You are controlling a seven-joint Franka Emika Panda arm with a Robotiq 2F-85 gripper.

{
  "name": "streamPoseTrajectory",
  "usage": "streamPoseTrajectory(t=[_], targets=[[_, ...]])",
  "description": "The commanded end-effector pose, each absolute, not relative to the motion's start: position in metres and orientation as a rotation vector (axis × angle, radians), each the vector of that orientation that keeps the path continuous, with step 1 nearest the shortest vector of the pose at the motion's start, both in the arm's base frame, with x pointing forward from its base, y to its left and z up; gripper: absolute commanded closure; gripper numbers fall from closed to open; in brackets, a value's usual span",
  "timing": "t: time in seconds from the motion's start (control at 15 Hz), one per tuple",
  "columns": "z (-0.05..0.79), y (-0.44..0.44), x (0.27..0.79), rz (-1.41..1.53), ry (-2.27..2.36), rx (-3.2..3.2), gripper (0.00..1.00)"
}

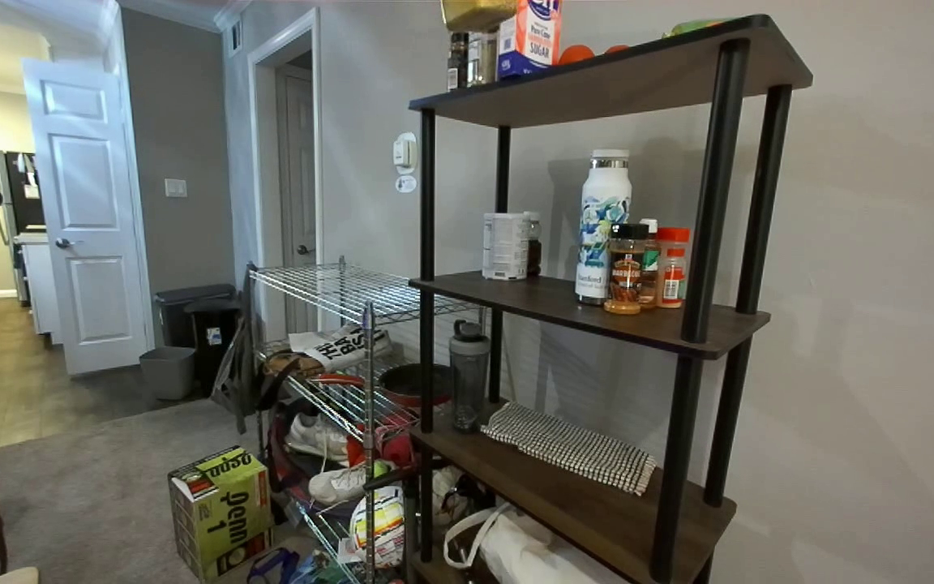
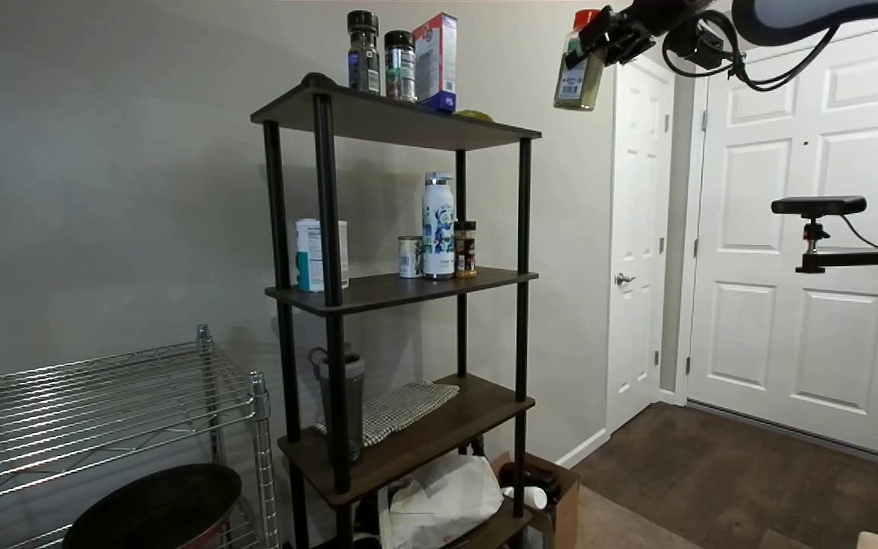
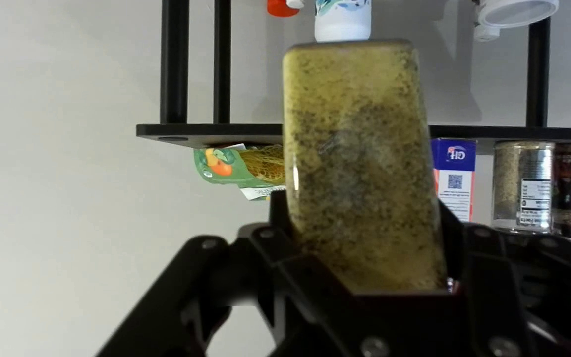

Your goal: Put the spice bottle on the top shelf

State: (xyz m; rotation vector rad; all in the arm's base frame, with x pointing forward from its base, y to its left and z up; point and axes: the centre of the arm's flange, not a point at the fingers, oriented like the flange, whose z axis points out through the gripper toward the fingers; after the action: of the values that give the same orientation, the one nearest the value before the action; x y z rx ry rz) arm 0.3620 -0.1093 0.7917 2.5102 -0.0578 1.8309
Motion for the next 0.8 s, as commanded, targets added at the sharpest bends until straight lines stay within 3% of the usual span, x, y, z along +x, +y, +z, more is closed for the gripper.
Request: streamPoseTrajectory(t=[0.0,0.73], targets=[[0.811,-0.092,0.382,1.875,-0.056,2.527,0.61],[0.832,-0.078,0.451,1.989,-0.228,2.442,0.61]])
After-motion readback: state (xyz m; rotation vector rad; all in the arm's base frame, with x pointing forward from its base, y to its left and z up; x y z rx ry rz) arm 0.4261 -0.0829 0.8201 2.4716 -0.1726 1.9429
